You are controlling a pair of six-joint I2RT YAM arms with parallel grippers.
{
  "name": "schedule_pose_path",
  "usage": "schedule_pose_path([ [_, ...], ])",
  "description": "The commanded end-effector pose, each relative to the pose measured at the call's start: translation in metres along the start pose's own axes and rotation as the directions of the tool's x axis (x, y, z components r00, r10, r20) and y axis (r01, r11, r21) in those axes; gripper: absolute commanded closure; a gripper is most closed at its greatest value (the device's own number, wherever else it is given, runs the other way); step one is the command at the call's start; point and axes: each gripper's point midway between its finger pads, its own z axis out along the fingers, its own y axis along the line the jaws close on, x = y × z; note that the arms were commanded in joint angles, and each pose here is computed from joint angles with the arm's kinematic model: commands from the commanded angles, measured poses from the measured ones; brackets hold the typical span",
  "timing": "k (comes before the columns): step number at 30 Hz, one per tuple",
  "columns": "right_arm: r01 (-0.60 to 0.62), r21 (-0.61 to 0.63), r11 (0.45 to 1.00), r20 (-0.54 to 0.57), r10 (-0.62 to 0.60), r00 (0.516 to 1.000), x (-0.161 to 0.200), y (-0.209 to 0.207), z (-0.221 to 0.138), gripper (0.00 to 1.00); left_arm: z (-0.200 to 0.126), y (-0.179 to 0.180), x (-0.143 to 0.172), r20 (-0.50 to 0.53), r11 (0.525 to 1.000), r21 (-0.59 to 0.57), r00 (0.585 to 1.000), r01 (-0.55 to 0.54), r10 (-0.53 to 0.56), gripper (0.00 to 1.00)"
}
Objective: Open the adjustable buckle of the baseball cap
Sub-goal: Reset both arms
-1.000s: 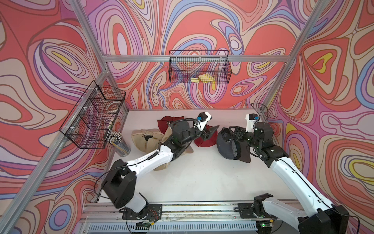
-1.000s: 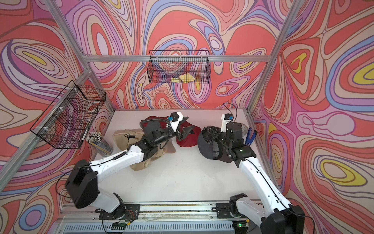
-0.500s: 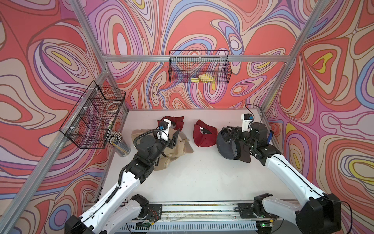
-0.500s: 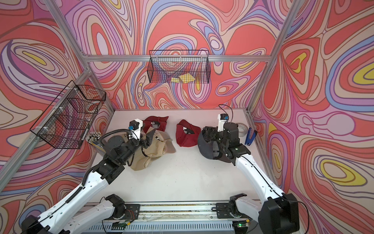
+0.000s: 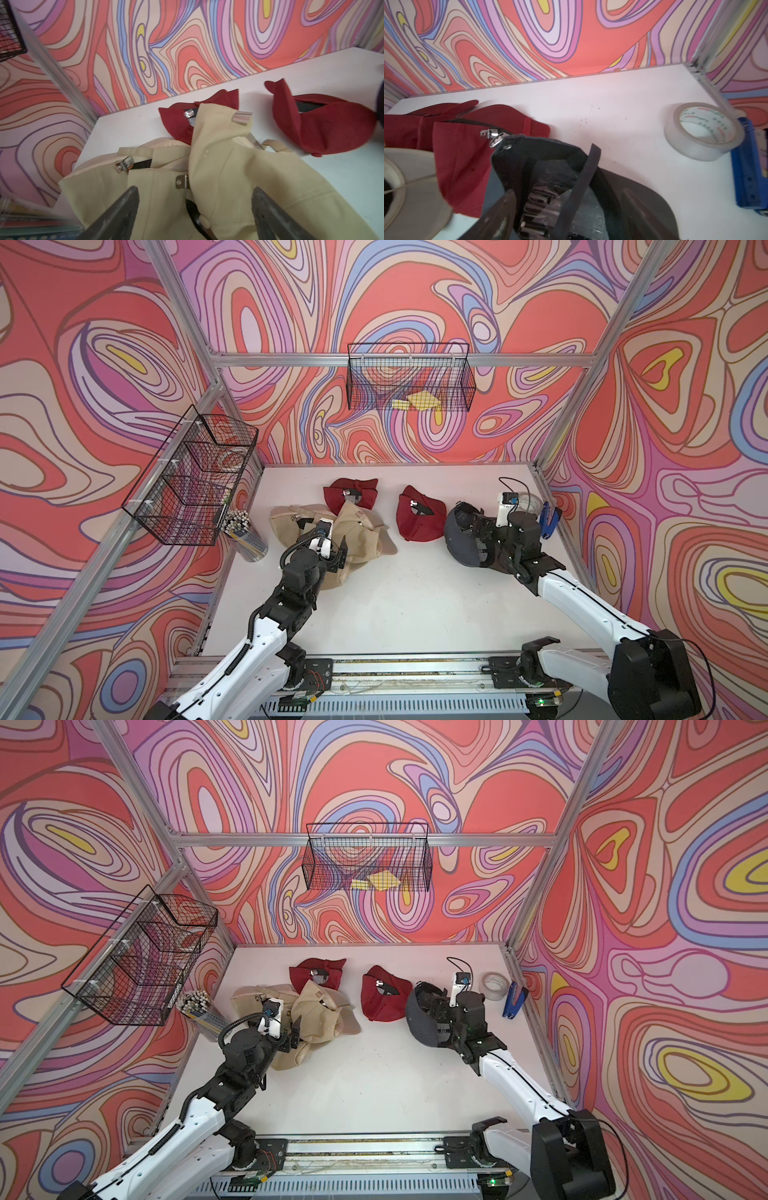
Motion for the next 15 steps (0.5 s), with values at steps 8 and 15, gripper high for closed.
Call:
schedule_pose_path([
  [8,0.055,0.147,0.988,0.228,-0.088,0.970,-0.003,-0.030,-0.010,0.17,-0.001,0.031,0.030,0.085,0.991,-0.120,0.995,0.058,-0.048,0.08],
  [15,0.136,0.136,0.981,0.291,-0.171,0.941,0.014,-0.027,-0.004,0.17,0.008,0.029,0.040,0.079,0.995,-0.087,0.996,0.053,-0.047,0.06],
])
